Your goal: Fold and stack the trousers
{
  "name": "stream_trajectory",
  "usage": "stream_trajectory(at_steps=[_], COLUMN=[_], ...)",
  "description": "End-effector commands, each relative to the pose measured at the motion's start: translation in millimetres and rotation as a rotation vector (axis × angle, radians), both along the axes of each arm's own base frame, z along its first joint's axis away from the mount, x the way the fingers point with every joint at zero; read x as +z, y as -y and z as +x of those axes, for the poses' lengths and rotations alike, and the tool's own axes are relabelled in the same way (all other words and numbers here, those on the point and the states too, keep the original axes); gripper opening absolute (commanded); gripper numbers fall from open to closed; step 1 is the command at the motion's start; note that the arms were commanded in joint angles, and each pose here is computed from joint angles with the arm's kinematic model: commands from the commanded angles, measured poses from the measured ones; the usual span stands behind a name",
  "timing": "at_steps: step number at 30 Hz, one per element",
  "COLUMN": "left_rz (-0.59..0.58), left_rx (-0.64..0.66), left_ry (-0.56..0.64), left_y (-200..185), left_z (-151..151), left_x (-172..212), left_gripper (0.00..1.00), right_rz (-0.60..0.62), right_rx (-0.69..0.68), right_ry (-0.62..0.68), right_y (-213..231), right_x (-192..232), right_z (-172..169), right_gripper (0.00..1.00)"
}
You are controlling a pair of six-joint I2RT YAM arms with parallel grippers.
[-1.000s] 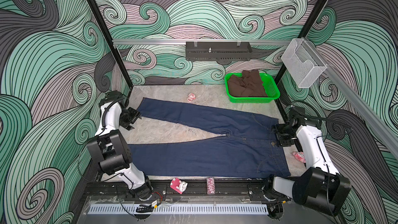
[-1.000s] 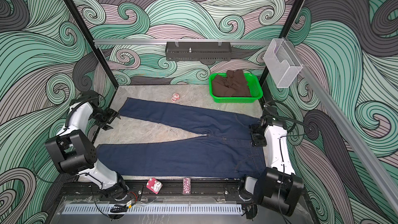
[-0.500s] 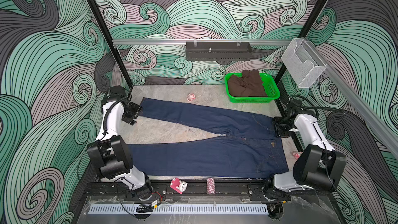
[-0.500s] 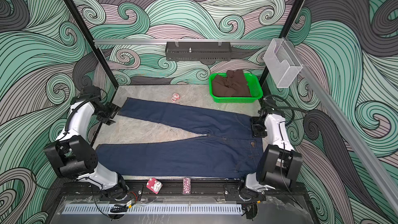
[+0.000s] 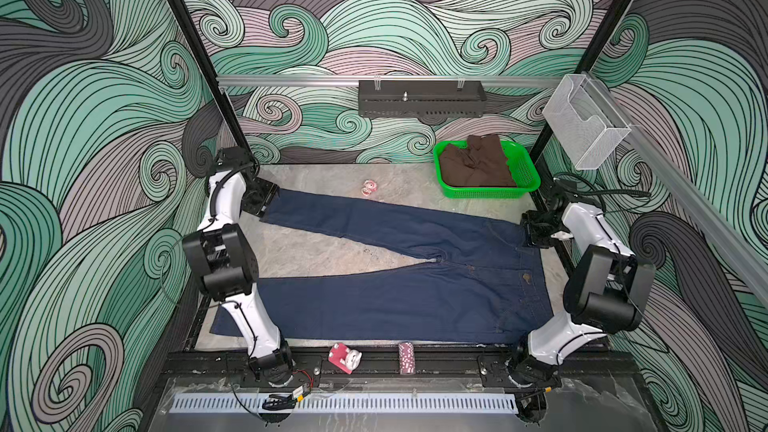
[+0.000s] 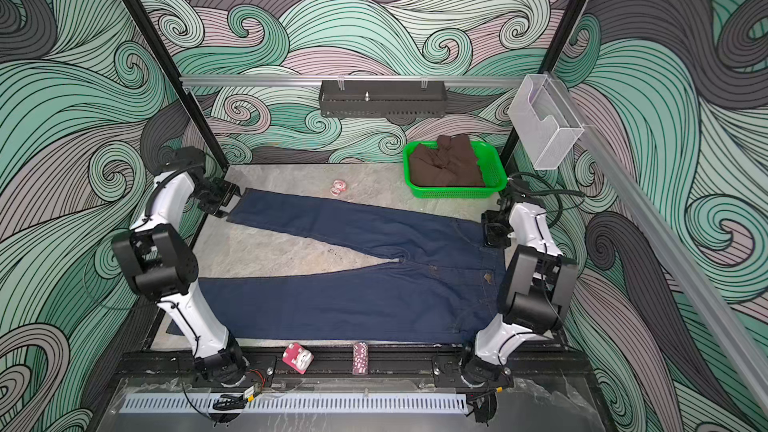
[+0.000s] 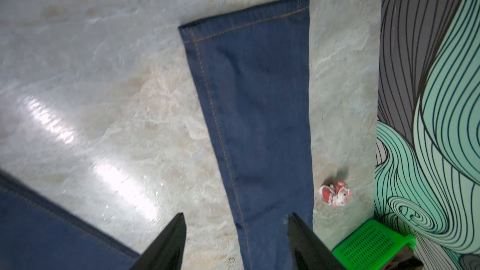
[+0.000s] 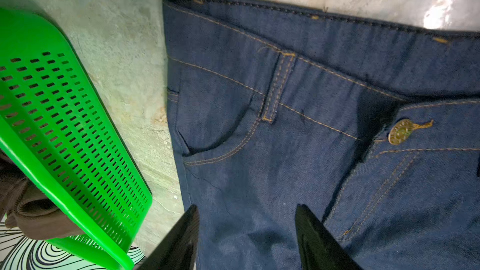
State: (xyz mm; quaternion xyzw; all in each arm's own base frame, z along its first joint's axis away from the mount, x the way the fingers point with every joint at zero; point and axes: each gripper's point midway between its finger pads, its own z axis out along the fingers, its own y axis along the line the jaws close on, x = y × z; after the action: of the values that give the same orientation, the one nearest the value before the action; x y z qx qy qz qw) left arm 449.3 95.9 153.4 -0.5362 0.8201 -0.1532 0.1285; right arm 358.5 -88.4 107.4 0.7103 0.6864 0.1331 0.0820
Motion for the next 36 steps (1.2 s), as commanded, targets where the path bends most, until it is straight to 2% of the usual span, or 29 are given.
stream_trajectory(at_steps=[1,8,14,21,36], left_rz=[-0.026,-0.064,-0.079,-0.060,-0.019], left_rx=[-0.004,0.001,0.000,-0.002,0.008], left_ry=[-0.029,-0.050,-0.012,0.027,0.060], left_y=[2,-4,-7,-12,-25], left_z=[20,64,90,102,113], left_x=[-16,-53,-57,-57,-49], left_gripper=[0.65,0.65,0.65,0.64,0.64], right_rz=[-0.027,-0.006,-0.040,-0.056,-0.078], right_rx=[-0.035,-0.056,-0.081,-0.128,-0.191], right_ry=[-0.018,-0.058,-0.108,-0.172,-0.272], right_y=[14,23,43,63,82], right_x=[-1,-18,-28,-39,-62], right_z=[13,41,58,67,76], right_gripper=[0.59,0.58,0.56,0.53,0.52])
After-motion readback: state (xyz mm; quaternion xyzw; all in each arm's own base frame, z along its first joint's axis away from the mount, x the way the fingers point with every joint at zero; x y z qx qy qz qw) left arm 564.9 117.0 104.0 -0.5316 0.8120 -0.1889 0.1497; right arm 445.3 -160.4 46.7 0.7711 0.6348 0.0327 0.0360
